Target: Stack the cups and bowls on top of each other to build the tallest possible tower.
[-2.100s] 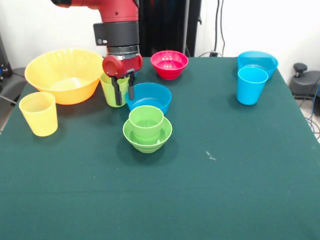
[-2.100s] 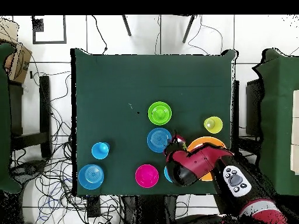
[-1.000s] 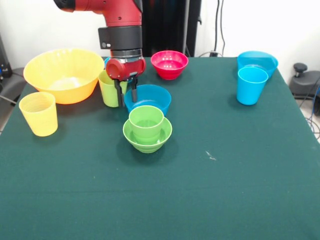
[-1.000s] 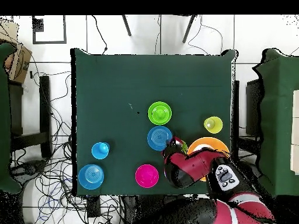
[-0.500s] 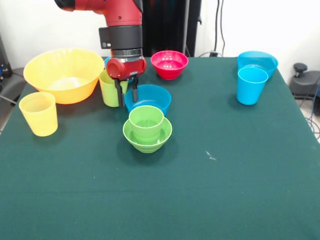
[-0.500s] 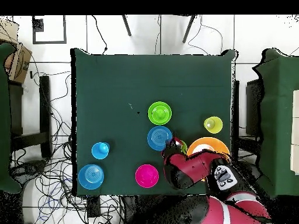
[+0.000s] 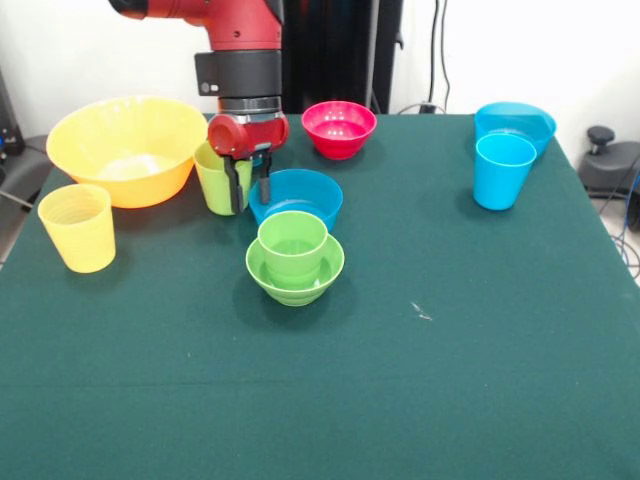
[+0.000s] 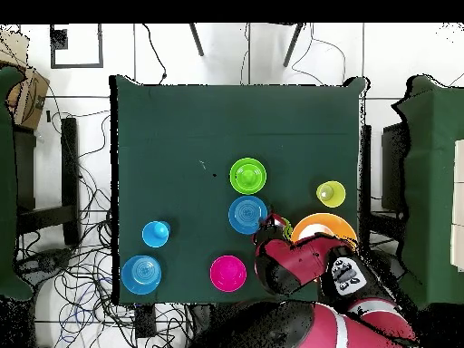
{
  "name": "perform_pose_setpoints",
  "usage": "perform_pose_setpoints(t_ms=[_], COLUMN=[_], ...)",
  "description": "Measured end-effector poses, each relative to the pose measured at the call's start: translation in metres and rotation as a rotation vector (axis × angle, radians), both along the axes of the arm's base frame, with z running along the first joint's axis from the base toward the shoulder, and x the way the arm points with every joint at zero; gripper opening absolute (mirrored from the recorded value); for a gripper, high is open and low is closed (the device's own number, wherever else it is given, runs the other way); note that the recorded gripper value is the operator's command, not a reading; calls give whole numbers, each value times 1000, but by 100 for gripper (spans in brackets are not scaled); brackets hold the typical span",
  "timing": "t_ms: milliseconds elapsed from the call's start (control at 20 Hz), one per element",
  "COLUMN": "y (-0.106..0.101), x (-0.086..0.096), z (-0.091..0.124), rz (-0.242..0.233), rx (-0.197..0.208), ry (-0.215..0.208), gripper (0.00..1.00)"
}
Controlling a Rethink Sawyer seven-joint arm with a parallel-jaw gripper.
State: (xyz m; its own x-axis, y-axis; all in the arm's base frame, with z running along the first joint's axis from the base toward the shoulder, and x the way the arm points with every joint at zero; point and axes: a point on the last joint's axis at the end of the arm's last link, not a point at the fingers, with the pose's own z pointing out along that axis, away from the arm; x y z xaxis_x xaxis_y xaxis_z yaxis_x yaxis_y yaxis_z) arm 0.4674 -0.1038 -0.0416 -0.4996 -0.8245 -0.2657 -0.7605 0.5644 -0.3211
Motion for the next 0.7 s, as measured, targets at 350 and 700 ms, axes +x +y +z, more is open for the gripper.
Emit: perform_pose_setpoints(t_ms=[350,700], y=[3,7], x=[-1,-3], z=[-1,-4], rz=[-4,-3], rx=[17,41], ry=[-27,-53], gripper=[100,100])
